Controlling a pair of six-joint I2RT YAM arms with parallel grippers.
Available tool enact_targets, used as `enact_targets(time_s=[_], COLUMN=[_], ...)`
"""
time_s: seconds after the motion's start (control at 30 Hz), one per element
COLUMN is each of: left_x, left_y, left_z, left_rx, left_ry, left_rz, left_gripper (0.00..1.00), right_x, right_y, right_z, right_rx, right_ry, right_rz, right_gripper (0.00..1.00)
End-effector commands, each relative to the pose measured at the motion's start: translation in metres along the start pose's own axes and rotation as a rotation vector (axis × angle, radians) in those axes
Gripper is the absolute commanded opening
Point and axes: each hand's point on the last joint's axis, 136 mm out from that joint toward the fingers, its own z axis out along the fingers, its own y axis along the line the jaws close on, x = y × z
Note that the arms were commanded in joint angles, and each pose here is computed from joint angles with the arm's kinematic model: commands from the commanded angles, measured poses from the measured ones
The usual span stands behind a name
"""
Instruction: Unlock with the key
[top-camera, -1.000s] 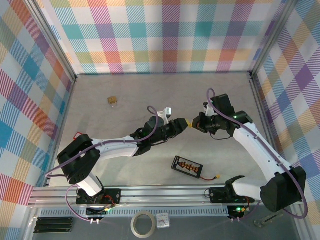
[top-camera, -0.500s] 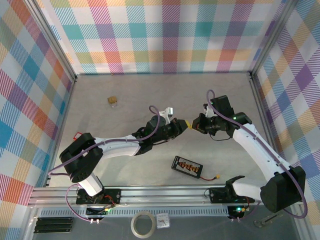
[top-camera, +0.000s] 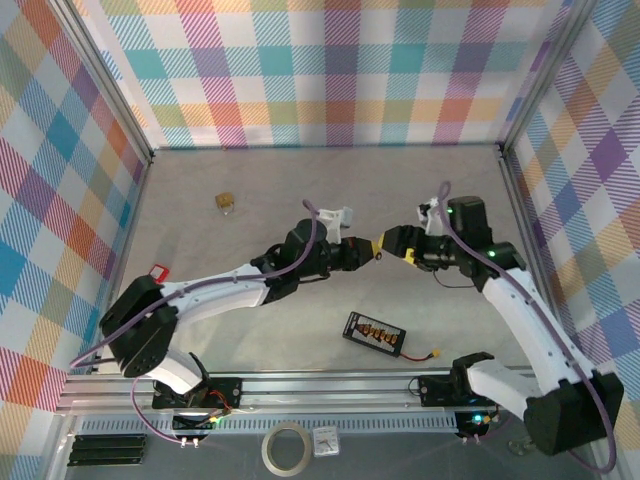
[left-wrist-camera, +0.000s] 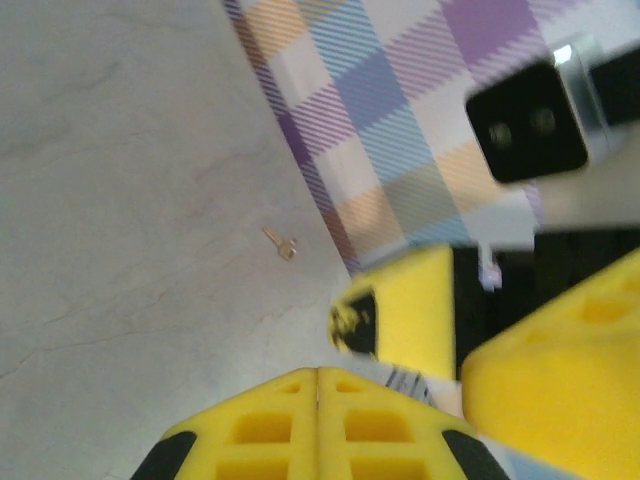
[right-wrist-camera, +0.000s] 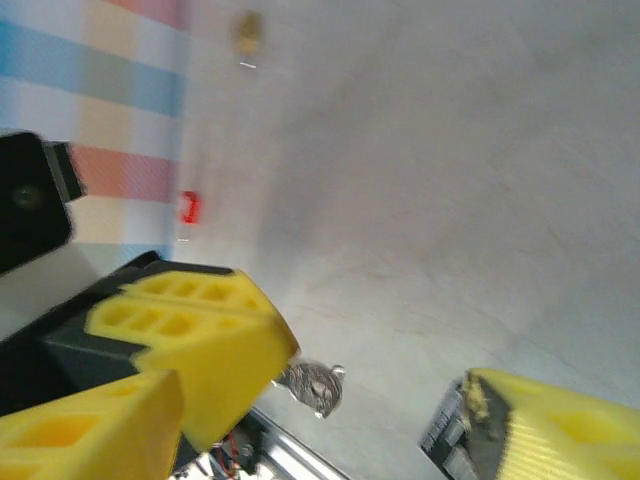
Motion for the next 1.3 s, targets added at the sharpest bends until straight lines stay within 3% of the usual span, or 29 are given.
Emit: enact_targets(time_s=[0.0, 0.1, 0.47, 0.9, 1.27], left_x=[-0.001, -0.011, -0.023, -0.039, -0.036], left_y=[-0.015, -0.024, -0.041, -0.055, -0.054], left_z=[-0.02, -0.028, -0.038, -0.04, -0.039], left_rx=[0.072, 0.16, 0.184, 0.238, 0.259], left_ry=[0.14, 0.184, 0.155, 0.061, 0.038], left_rz=[0.213, 0.211, 0.282, 0.248, 0.218], left_gripper=[0.0, 0.0, 0.0, 0.0, 0.0], right_x=[-0.001, 0.001, 0.015, 0.02, 0.018], right_y=[0.048, 0.056, 0.06, 0.056, 0.059], right_z=[-0.012, -0.012, -0.015, -0.005, 0.001], right_rx=[-0.285, -0.364, -0.477, -0.508, -0.522], right_ry=[-0.016, -0.023, -0.056, -0.065, -0.072], right_rz=[-0.208, -0.254, -0.287, -0.283, -0.268], right_gripper=[0.77, 0.77, 0.66, 0.58, 0.44])
